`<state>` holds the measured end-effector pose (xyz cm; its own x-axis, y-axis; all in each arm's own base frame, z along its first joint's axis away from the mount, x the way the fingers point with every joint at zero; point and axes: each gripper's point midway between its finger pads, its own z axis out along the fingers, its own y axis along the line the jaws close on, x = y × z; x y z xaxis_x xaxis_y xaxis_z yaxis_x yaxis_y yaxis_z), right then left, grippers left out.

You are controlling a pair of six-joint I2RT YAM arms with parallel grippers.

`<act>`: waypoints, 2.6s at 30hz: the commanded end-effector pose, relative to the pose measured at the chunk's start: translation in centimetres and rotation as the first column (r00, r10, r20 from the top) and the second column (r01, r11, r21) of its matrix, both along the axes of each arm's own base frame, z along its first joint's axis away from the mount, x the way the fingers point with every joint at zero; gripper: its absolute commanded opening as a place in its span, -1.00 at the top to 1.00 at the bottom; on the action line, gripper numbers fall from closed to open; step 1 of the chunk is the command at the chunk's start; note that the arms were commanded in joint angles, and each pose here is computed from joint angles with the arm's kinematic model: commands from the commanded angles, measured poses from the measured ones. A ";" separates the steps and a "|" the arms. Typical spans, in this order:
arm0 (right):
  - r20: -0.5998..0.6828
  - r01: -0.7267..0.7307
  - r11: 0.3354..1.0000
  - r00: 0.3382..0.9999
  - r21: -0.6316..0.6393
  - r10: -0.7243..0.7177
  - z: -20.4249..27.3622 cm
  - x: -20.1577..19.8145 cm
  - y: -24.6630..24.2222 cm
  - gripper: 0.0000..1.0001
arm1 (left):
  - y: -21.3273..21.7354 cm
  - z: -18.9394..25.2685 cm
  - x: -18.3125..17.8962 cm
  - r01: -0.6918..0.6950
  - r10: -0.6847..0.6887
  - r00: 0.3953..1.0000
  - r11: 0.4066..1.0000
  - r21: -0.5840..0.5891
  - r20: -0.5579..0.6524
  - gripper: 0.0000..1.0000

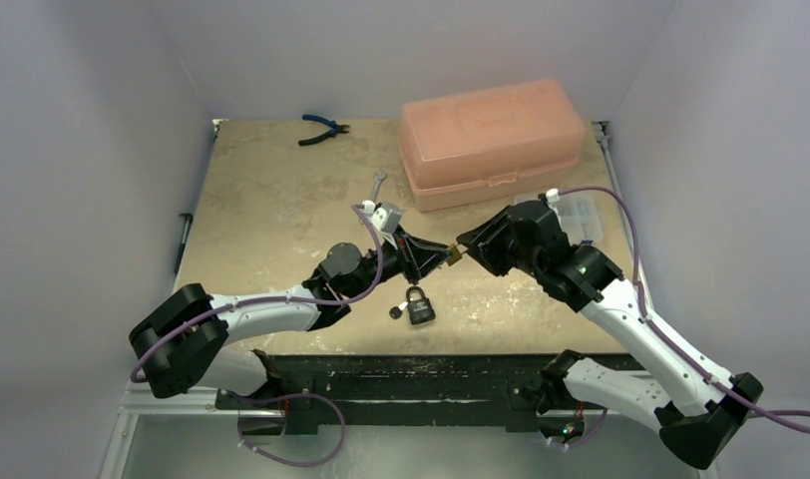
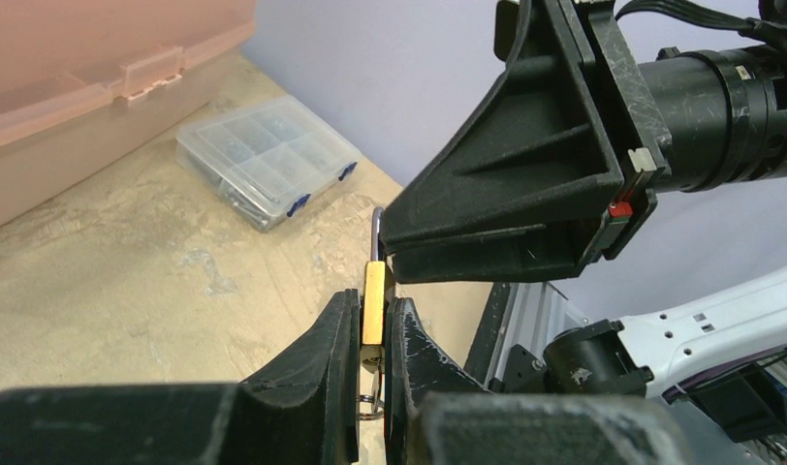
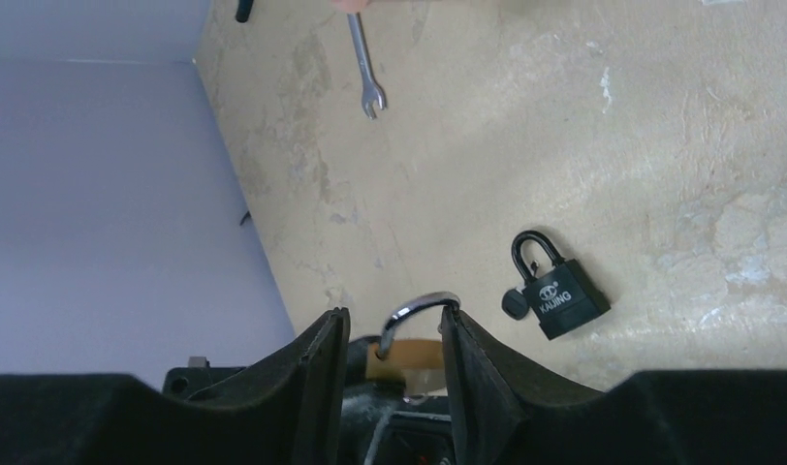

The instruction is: Unlock with the key

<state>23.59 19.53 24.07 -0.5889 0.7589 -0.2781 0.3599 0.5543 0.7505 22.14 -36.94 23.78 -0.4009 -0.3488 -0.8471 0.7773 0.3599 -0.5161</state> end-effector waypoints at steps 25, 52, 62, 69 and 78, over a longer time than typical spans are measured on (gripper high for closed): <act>0.312 -0.130 0.991 0.944 0.043 0.111 4.3 1.0 1.3 0.53 | 0.1 5.9 -3.2 0.141 -0.129 0.988 0.976 -0.163 0.085 1.00; 0.789 -0.561 0.822 0.459 -0.101 0.410 10.8 -4.9 5.4 1.00 | 1.9 8.6 -4.4 0.280 -0.306 0.950 0.924 -0.259 -0.065 0.68; 0.714 -0.496 0.862 0.566 -0.104 0.412 8.0 -2.7 5.3 1.00 | 5.8 3.3 -1.7 0.249 -0.292 0.921 0.950 -0.189 -0.257 -0.69; 0.607 -0.458 0.882 0.671 -0.112 0.425 4.1 0.1 6.3 1.00 | 9.6 1.3 0.0 0.075 -0.041 0.981 0.982 0.175 -0.187 -0.73; 0.521 -0.503 0.859 0.709 -0.097 0.475 0.3 3.5 10.3 1.00 | 19.1 3.5 -0.2 -0.330 0.292 0.944 0.840 0.431 0.153 -0.75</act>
